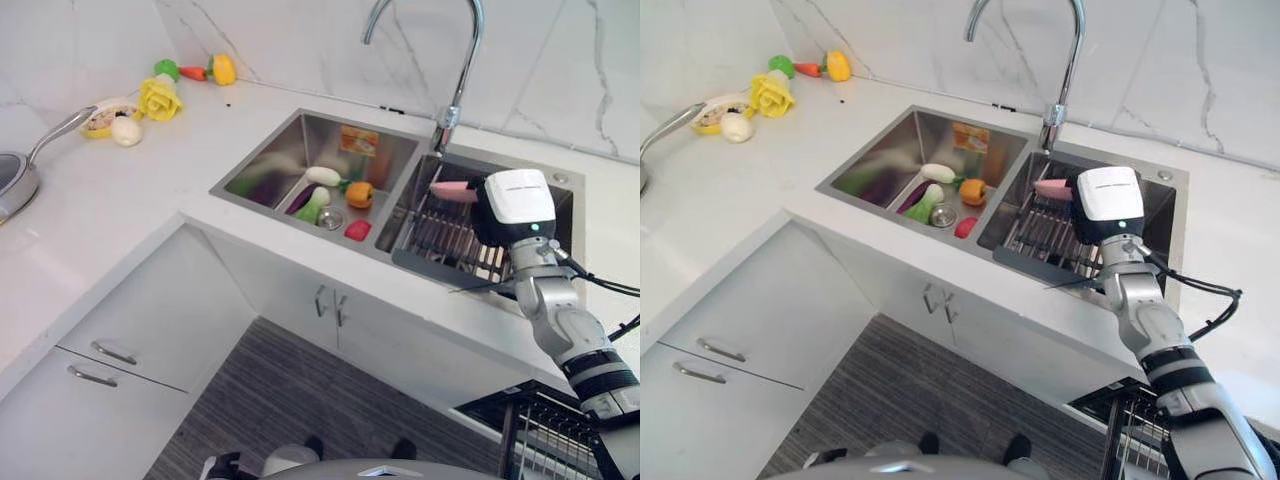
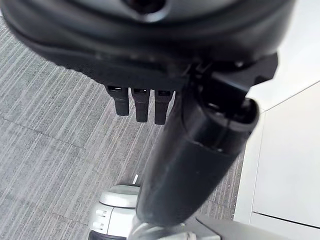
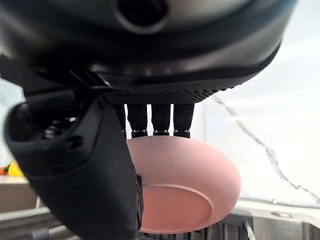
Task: Place the dishes in the dishwasher.
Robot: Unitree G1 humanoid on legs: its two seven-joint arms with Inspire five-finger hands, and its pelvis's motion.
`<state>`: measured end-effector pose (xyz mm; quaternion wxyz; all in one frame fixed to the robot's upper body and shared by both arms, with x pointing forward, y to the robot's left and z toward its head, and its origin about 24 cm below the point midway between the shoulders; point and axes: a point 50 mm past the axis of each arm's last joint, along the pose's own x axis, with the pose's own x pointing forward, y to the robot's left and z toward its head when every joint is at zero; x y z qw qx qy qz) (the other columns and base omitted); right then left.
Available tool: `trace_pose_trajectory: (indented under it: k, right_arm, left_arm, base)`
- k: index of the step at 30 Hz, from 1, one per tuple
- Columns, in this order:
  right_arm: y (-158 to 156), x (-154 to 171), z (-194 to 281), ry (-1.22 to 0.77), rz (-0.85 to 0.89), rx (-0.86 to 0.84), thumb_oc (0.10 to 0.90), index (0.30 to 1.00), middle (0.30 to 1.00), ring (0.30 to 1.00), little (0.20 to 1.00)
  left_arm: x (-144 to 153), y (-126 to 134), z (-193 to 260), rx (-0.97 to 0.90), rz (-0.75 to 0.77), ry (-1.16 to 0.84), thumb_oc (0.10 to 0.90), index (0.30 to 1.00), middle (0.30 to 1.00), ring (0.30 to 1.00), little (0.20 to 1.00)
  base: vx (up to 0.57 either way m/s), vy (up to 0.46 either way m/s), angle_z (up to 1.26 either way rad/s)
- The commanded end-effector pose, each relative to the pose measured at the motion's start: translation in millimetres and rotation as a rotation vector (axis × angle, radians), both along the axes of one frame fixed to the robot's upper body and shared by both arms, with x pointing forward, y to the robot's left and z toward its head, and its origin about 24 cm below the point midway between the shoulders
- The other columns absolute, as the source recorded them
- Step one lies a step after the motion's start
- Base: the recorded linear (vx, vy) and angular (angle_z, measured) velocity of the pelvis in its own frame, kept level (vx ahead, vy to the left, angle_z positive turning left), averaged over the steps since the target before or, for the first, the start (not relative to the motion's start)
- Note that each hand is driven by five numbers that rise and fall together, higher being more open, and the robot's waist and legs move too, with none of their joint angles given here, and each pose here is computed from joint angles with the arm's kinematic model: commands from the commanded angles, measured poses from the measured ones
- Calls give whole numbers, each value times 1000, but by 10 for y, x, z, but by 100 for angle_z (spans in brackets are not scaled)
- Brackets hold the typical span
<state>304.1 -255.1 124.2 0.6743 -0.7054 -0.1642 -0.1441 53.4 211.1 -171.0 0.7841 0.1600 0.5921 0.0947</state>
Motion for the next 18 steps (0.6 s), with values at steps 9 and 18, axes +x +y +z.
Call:
trace_pose_trajectory:
  k: [9, 18]
  right_arm:
    - [195, -654, 1216, -662, 315, 210, 400, 300, 300, 300, 300]
    - [56, -1042, 1293, -691, 294, 158, 400, 300, 300, 300, 300]
  left_arm:
    - [234, 43, 41, 84, -293, -3, 800, 900, 900, 900, 900]
    - [314, 79, 67, 84, -287, -32, 800, 900, 900, 900, 900]
  base:
    - [10, 24, -26]
    - [-1, 74, -93]
